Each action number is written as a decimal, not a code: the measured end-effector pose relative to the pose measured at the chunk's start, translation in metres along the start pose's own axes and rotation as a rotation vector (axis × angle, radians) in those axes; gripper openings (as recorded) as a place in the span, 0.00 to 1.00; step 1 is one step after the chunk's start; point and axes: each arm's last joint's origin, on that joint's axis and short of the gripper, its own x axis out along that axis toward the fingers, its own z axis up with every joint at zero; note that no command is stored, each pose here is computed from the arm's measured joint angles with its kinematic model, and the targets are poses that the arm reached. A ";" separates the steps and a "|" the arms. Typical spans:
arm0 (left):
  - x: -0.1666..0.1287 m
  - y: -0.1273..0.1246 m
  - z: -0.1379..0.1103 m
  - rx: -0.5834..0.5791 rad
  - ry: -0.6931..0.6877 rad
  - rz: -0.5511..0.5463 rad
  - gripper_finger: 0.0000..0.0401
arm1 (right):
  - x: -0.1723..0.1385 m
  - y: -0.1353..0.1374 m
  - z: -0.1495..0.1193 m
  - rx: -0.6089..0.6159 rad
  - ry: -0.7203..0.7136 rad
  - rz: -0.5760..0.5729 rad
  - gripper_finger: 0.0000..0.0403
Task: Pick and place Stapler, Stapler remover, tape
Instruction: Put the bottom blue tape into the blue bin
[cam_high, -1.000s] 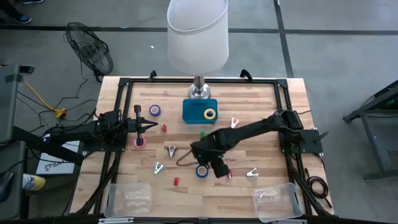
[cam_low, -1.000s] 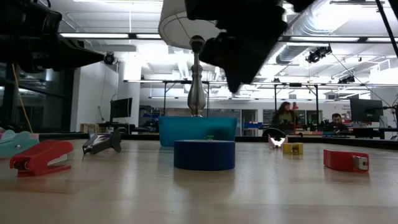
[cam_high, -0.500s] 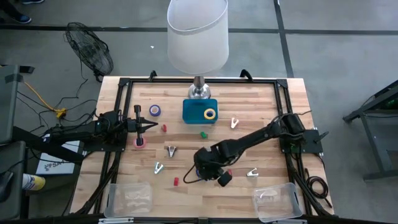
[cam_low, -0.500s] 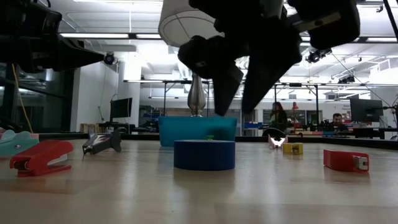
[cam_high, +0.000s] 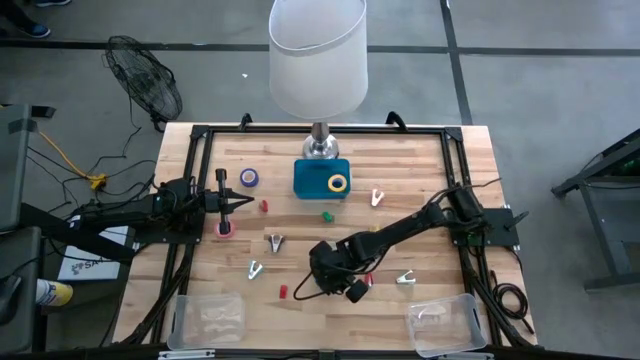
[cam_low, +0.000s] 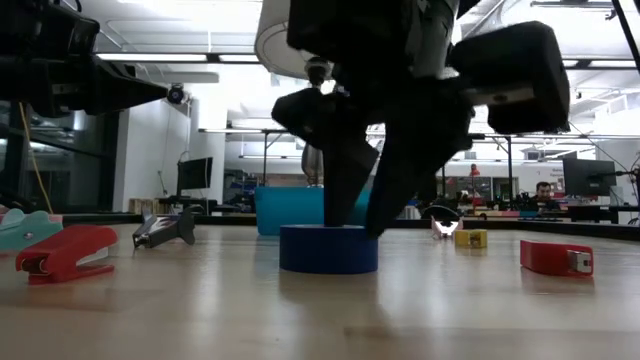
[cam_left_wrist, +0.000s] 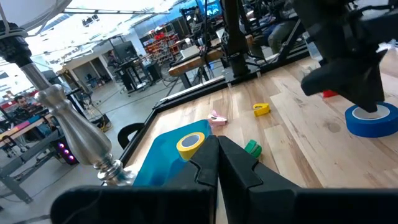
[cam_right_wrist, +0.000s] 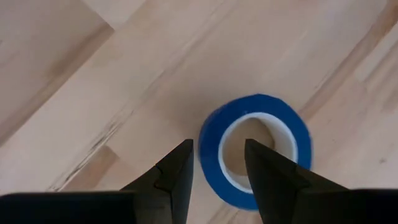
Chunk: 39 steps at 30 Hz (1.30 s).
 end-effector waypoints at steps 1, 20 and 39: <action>0.000 0.000 0.000 0.000 0.000 -0.001 0.00 | 0.002 0.000 -0.001 0.009 0.007 -0.006 0.34; 0.000 0.000 0.000 0.000 0.000 -0.001 0.00 | 0.004 -0.001 -0.006 0.040 0.054 -0.003 0.15; 0.000 0.000 0.000 0.000 0.000 0.000 0.00 | -0.066 -0.067 0.006 0.174 0.096 -0.072 0.07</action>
